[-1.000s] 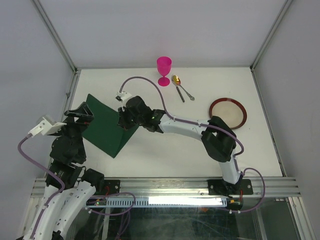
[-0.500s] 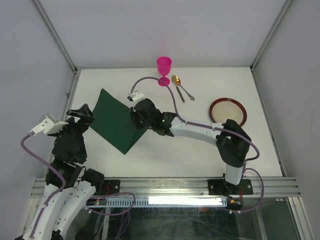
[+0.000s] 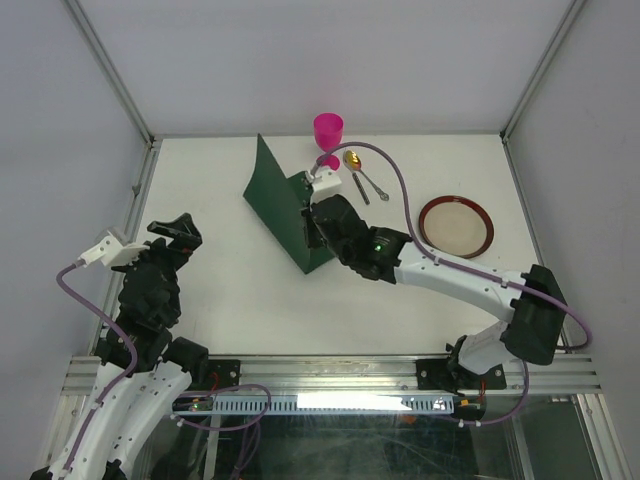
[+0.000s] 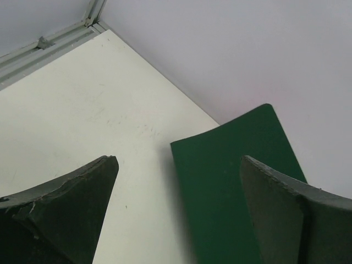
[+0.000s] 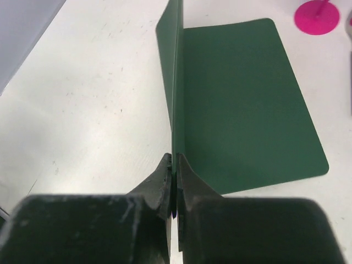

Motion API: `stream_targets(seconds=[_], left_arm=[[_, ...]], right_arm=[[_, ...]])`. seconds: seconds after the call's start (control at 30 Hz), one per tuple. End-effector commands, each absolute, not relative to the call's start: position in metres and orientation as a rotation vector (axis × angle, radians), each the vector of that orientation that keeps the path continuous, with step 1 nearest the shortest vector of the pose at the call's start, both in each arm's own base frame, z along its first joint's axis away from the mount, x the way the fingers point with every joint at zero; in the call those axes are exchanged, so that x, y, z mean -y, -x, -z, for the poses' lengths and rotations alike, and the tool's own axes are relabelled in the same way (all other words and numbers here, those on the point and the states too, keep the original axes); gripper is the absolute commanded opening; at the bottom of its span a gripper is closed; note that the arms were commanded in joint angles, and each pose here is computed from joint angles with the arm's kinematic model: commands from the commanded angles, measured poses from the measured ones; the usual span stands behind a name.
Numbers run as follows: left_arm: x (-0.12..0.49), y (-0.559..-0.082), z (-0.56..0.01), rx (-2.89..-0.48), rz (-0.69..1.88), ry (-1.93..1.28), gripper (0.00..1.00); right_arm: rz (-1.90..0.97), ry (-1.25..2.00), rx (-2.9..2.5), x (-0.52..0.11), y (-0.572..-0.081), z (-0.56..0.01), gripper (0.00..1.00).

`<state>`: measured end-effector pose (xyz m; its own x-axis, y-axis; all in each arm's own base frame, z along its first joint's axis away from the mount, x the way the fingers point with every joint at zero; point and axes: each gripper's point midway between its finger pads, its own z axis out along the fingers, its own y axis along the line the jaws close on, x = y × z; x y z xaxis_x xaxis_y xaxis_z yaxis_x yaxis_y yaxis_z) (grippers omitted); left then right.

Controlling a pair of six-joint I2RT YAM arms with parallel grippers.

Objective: Set the dinner table for one person
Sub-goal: Flatten out the napkin at the center of the board.

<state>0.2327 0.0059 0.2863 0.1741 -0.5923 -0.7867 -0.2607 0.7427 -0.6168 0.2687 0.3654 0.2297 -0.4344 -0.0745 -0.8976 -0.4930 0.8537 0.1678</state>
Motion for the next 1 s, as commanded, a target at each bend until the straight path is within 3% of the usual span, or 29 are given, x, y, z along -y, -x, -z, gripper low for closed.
stream_targets(seconds=[0.0,0.97], left_arm=[[0.000,-0.235,-0.293,-1.396,0.320,0.756,0.99],[-0.012,-0.215,-0.308,-1.344,0.325,0.763,0.99]], right_arm=[[-0.513,0.333,-1.869,-0.346,-0.271,-0.275,0.00],[-0.568,0.902,-1.971,-0.452,-0.207,-0.212,0.00]])
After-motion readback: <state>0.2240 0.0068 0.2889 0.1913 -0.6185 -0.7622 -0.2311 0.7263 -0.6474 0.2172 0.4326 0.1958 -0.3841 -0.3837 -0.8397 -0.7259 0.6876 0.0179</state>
